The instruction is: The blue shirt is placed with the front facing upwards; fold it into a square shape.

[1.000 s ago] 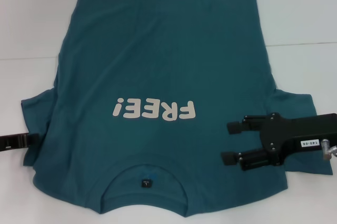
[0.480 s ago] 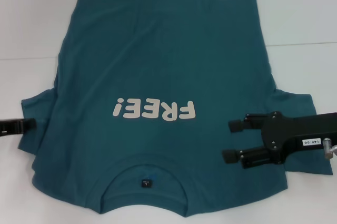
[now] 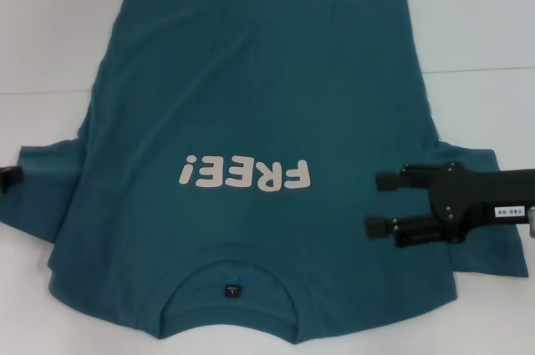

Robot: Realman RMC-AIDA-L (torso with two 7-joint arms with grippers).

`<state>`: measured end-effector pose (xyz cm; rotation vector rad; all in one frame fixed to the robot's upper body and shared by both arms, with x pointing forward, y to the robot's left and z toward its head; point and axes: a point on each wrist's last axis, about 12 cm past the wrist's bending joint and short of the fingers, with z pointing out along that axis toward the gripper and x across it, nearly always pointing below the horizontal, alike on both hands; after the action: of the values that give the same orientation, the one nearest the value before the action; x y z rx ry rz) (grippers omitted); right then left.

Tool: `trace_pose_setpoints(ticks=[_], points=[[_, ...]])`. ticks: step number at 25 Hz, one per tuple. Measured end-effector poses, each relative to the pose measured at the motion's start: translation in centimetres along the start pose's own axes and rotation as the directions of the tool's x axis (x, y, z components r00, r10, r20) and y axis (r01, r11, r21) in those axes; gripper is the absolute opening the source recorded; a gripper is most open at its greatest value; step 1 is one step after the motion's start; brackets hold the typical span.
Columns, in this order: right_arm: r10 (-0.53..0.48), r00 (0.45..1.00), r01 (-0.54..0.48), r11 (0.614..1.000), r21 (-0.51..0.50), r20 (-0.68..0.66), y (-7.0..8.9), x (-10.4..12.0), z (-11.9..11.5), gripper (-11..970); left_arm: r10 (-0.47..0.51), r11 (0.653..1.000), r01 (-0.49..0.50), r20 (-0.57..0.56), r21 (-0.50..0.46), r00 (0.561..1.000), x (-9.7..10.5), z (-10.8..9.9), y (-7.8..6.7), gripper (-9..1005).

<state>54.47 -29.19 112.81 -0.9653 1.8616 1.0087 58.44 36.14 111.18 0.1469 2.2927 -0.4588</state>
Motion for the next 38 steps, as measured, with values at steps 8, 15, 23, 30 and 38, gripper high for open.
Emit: trace_pose_setpoints(ticks=[8, 15, 23, 30, 38], points=[[0.010, 1.000, -0.010, 1.000, 0.019, 0.013, -0.1, 0.2, -0.5, 942, 0.029, 1.000, -0.029, 0.027, -0.011, 0.999, -1.5, -1.2, 0.1, 86], [0.013, 1.000, -0.013, 1.000, 0.025, 0.019, -0.1, 0.3, -0.8, 941, 0.032, 0.999, -0.032, 0.000, -0.028, 0.999, -1.3, -1.5, 0.2, 104], [0.014, 1.000, -0.014, 1.000, 0.023, 0.021, 0.0, 0.3, -0.9, 939, 0.013, 0.997, -0.015, -0.035, -0.074, 0.999, 0.2, -1.8, 1.1, 124], [0.012, 1.000, -0.012, 1.000, 0.020, 0.021, 0.0, 0.3, -0.7, 938, 0.017, 0.995, -0.025, -0.090, -0.093, 0.996, 1.8, -0.1, 1.2, 211], [0.007, 1.000, -0.008, 1.000, 0.019, 0.022, 0.0, 0.1, -0.7, 936, 0.024, 0.996, -0.033, -0.099, -0.088, 0.995, 1.8, 1.3, 0.8, 516]])
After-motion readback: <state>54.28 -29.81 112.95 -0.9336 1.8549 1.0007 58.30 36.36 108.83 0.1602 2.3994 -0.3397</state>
